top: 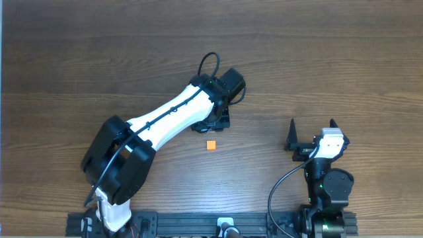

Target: Stack Cubes

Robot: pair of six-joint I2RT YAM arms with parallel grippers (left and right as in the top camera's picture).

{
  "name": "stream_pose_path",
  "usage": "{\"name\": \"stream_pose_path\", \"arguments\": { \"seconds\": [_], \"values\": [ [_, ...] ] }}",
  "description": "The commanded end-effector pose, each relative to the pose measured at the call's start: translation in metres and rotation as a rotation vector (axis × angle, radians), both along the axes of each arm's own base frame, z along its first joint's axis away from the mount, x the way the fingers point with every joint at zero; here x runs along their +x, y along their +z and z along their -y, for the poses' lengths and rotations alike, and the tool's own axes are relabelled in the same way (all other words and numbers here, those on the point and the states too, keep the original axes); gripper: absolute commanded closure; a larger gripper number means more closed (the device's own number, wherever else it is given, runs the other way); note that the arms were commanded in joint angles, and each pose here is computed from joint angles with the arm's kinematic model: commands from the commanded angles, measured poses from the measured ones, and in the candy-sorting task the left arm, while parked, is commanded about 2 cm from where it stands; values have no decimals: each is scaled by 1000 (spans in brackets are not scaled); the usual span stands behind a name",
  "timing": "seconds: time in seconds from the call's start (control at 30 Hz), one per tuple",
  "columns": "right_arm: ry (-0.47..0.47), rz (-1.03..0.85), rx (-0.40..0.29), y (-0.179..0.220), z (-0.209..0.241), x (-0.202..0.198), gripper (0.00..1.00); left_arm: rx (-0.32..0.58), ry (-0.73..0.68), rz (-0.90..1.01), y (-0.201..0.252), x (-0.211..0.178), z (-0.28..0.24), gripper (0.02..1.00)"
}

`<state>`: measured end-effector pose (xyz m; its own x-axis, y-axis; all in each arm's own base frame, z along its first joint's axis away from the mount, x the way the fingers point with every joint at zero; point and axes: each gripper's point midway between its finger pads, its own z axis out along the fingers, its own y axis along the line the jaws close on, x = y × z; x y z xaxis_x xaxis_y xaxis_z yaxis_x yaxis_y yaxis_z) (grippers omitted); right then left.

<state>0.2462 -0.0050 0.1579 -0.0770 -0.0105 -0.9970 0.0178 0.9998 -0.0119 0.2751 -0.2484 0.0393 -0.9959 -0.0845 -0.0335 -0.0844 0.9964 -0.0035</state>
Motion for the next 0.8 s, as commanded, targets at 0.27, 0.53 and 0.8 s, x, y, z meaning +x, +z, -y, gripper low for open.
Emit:
{"name": "stream_pose_path", "arguments": {
  "seconds": [0.27,0.53,0.8],
  "values": [
    [12,2,-7,-1,-2,0,7,3,-11,-12,-10,1,0,976],
    [12,2,-7,-1,-2,0,9,6,-7,-10,-11,2,-1,969],
    [12,1,-7,-2,-2,0,7,15,-6,-8,-11,2,-3,961]
  ]
}}
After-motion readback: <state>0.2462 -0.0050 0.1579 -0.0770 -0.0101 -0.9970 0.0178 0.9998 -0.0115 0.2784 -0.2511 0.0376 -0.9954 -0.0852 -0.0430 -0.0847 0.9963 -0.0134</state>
